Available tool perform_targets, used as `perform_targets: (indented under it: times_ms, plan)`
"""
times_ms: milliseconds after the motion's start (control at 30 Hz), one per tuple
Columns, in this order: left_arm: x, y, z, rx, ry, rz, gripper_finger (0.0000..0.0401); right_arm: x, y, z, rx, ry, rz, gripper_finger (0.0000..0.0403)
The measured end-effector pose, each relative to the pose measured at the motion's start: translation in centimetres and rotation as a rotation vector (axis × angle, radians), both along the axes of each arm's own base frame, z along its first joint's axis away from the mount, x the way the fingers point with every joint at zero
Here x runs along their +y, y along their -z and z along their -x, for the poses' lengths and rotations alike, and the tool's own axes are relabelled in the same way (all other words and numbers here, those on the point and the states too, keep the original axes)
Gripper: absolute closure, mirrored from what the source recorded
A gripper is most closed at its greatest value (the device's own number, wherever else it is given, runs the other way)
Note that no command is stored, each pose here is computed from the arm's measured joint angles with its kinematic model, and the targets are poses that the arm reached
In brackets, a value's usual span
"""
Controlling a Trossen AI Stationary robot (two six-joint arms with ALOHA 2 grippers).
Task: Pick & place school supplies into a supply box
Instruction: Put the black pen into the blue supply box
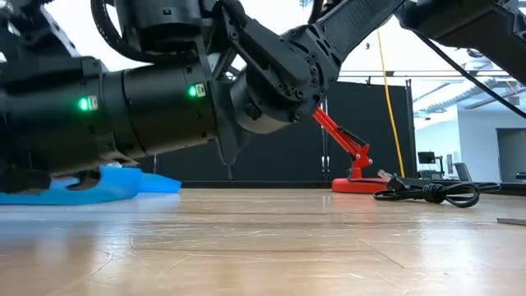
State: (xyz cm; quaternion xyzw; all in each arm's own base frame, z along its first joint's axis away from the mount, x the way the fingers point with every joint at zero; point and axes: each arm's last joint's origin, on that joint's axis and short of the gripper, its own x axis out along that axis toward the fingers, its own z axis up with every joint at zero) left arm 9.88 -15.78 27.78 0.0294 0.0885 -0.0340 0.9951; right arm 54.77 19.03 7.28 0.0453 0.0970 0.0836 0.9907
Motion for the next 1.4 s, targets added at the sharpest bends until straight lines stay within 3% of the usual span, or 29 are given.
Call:
perform_targets:
  times_ms: [67,333,1000,1167,1400]
  plan:
    - [0.0,0.0,0.0,0.000,-0.001,-0.002,0.0352,-0.2,-0.1,-0.2,0.016,-0.048,-0.038,0.0259]
    - [-0.3,0.7,-0.2,0.013,-0.045,-0.016,0.0352,0.3,1.8,-0.5,0.018,-0.048,-0.036,0.0259]
    - [-0.9,1.6,-0.5,0.036,-0.069,0.010,0.0352,0.1,2.5,-1.3,0.160,-0.035,0.092,0.0261]
    - [-0.9,1.6,-0.5,0.036,-0.068,0.007,0.0352,0.0,2.6,-1.2,0.177,-0.042,0.097,0.0291]
    - [-0.9,1.6,-0.5,0.036,-0.067,0.003,0.0352,-0.4,2.9,-1.3,0.203,-0.054,0.093,0.0380]
